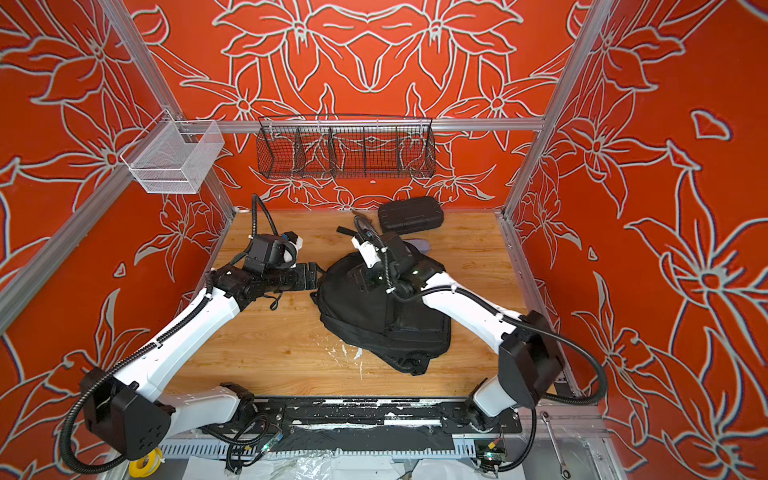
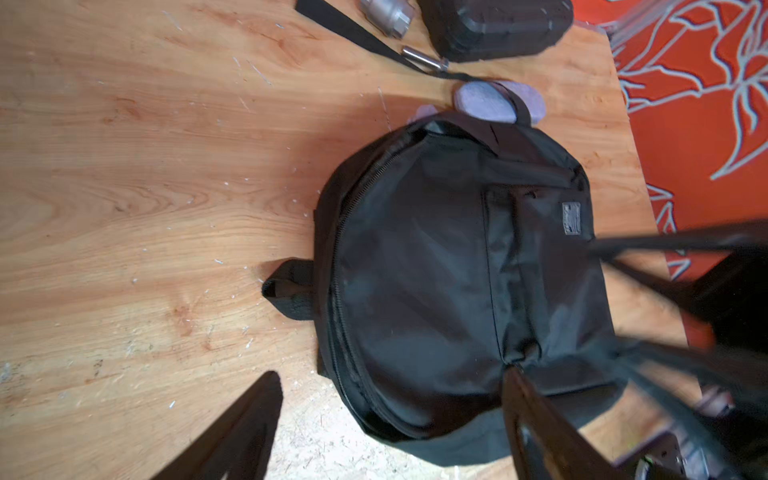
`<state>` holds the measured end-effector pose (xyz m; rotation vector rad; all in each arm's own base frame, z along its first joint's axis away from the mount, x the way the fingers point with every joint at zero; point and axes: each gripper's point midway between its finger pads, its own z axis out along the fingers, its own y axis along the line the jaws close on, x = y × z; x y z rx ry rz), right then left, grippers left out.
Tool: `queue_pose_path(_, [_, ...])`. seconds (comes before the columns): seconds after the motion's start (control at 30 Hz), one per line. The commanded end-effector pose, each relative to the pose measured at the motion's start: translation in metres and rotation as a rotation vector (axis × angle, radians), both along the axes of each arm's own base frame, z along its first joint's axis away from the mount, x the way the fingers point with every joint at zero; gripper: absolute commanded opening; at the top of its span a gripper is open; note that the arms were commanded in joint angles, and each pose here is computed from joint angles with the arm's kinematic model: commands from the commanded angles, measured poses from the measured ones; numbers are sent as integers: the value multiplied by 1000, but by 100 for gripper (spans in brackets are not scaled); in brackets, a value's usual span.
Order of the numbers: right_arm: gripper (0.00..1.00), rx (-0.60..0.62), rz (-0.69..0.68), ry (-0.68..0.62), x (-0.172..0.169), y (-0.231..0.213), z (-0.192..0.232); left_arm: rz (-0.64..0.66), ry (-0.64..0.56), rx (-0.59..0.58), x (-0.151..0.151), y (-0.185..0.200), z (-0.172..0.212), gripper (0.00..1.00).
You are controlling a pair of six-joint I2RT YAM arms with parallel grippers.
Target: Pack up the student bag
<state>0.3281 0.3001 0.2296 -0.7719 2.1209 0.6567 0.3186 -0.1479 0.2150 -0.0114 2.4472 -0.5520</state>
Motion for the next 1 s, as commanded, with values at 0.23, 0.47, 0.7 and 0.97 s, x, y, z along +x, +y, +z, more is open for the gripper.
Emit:
queue_pose_path(0.23, [48, -525, 795, -294, -95, -75, -60, 51, 182, -100, -41, -6, -55, 83])
queue_pose_path(0.47, [30, -623, 981, -168, -120, -89, -129, 76, 224, -163, -47, -12, -70, 82])
queue_pose_path(0.7, [23, -626, 1021, -160, -128, -85, -161, 87, 200, -132, -44, -7, -67, 82])
queue_pose_path(0.97, [21, -662, 1000, -127, -117, -82, -187, 87, 207, -114, -42, -6, -68, 82])
